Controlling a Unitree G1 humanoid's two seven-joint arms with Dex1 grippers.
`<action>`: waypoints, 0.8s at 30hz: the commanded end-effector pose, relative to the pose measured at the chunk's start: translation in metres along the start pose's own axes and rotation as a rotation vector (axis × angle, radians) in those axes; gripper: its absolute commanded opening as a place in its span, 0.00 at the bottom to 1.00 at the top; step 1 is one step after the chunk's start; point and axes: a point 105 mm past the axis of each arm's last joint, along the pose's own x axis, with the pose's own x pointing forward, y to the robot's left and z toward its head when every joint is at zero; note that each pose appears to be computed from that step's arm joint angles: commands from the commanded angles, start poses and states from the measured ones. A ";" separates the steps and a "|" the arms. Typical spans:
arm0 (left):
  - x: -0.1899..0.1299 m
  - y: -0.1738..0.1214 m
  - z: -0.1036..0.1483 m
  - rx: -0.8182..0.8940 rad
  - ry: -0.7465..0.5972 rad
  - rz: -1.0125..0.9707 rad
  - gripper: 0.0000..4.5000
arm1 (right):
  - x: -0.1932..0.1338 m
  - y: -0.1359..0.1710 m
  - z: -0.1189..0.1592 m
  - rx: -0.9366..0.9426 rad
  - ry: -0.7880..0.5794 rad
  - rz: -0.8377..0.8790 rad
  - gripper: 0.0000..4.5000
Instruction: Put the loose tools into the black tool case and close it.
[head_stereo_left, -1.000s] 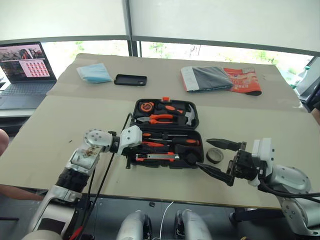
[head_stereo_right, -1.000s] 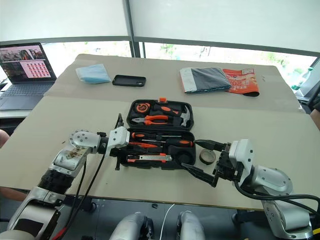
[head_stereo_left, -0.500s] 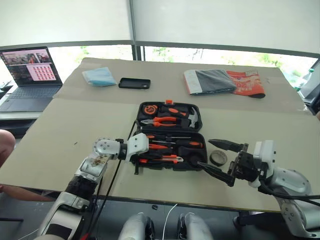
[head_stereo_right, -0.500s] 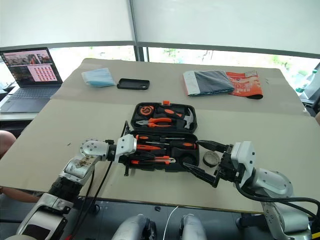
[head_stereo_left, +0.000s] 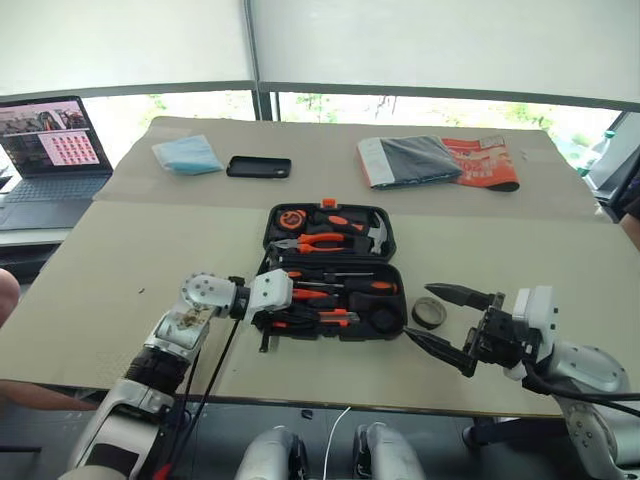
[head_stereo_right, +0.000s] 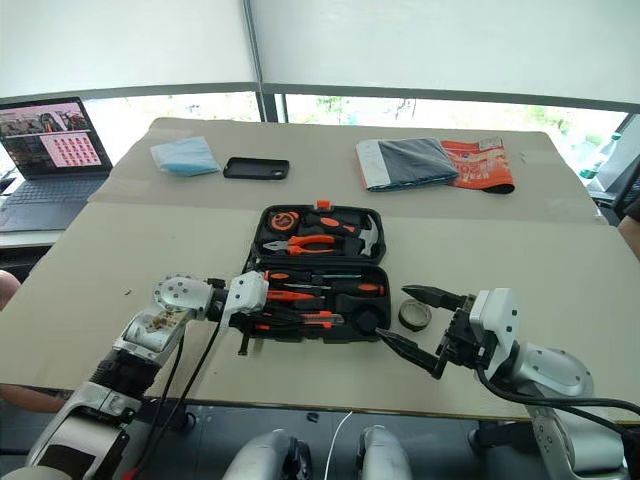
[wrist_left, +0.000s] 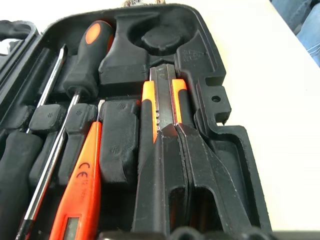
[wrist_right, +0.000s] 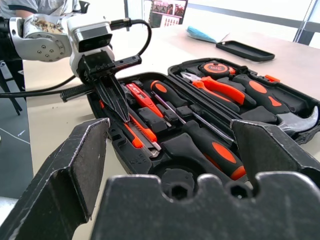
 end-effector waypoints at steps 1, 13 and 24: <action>0.004 -0.004 -0.011 -0.085 0.005 -0.001 0.01 | -0.004 -0.003 0.010 -0.049 -0.014 -0.005 1.00; -0.102 0.010 0.033 -0.071 -0.325 0.225 0.83 | -0.076 -0.012 -0.017 -0.085 0.146 -0.208 1.00; -0.156 -0.028 0.000 -0.097 -0.269 0.302 0.98 | -0.108 -0.004 -0.046 -0.129 0.279 -0.275 1.00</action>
